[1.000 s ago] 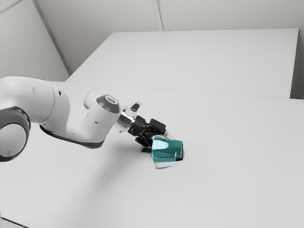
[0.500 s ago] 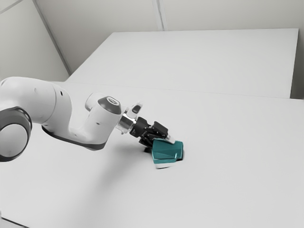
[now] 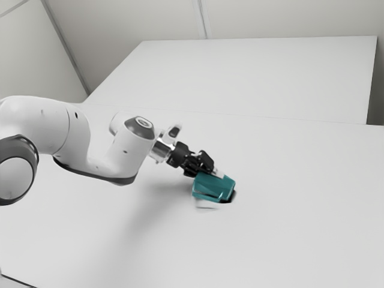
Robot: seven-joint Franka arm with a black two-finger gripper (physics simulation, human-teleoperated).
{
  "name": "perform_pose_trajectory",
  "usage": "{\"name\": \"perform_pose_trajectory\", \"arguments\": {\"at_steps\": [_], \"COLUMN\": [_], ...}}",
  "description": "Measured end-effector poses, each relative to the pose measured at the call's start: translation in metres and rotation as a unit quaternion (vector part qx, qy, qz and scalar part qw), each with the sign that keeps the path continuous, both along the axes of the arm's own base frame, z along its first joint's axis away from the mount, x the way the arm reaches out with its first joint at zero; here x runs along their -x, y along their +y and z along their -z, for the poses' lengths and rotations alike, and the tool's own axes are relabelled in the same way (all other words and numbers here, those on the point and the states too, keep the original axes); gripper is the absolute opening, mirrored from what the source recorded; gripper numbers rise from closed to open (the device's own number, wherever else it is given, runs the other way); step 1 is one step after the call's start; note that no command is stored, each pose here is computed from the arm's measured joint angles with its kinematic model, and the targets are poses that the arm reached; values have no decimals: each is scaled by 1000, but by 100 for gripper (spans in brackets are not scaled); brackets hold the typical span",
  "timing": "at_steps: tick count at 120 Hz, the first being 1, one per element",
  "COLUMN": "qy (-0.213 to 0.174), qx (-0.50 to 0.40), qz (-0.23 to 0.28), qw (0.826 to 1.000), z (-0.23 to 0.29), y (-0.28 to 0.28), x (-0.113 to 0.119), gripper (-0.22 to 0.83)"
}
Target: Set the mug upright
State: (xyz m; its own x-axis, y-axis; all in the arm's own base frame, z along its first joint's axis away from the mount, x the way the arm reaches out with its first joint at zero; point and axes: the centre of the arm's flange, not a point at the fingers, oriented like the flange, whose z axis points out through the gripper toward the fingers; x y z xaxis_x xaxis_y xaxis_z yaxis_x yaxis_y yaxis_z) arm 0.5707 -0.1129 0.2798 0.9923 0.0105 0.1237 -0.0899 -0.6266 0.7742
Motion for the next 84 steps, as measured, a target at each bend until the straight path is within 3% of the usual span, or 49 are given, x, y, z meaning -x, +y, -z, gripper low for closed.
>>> {"name": "perform_pose_trajectory", "arguments": {"at_steps": [20, 56, 84], "qy": [-12, -69, -148], "qx": [8, 13, -116], "qz": [7, 28, 102], "qw": [1000, 997, 977], "z": [-11, -70, -160], "y": [-10, -30, -23], "x": [-5, -18, -14], "gripper": [-11, -15, -16]}}
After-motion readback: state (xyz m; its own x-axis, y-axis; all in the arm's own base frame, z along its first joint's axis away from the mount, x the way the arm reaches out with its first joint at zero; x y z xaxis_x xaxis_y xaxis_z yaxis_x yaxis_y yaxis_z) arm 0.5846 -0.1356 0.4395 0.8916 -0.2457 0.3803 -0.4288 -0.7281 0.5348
